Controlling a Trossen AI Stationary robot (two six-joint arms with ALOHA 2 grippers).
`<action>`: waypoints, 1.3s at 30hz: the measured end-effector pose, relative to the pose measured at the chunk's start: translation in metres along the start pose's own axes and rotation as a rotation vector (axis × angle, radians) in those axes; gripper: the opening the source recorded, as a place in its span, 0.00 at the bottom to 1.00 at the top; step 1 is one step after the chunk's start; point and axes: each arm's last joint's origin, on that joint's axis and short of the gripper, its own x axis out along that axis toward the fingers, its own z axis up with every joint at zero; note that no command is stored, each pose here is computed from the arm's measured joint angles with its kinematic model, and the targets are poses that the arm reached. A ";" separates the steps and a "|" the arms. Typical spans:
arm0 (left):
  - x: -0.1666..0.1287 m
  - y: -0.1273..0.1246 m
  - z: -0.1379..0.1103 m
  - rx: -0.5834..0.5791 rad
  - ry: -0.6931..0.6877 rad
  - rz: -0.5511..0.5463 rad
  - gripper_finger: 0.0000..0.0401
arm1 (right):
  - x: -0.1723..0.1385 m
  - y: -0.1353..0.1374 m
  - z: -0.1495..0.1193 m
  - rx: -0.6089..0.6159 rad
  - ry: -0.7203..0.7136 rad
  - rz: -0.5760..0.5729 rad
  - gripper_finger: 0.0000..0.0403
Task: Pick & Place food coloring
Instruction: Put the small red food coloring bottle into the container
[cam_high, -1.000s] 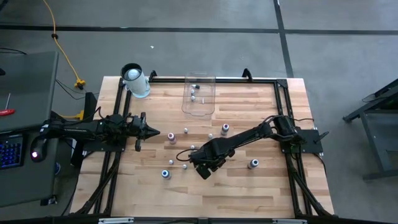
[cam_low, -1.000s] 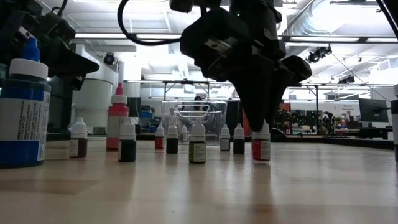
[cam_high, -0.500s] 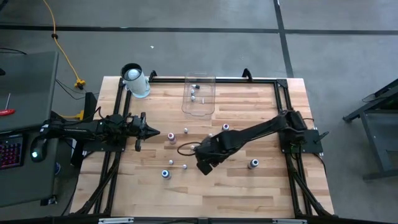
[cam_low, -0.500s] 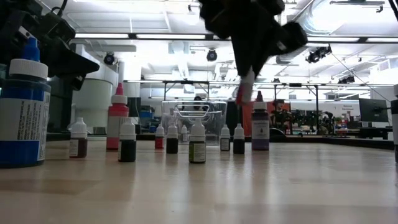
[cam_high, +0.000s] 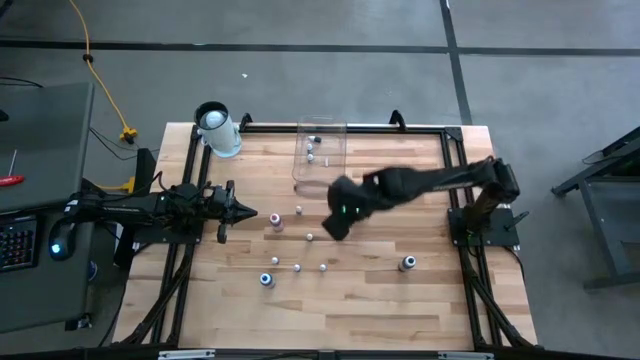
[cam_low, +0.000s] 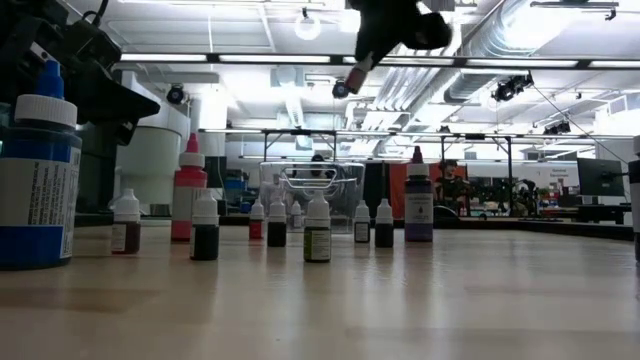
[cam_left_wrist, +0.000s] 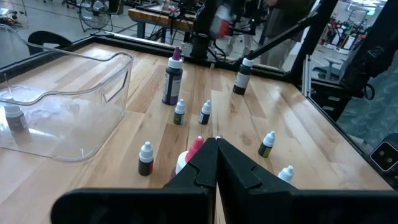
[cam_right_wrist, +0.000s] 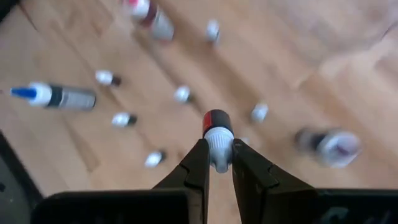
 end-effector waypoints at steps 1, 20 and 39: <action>0.000 0.000 0.000 0.000 0.000 0.000 0.00 | 0.000 -0.007 0.009 -0.014 -0.018 0.003 0.09; 0.000 0.000 0.000 0.000 0.000 0.000 0.00 | 0.069 -0.123 0.148 0.143 -0.174 0.053 0.10; 0.000 0.000 0.000 0.000 -0.001 0.012 0.00 | 0.153 -0.179 0.184 0.295 0.079 -0.102 0.10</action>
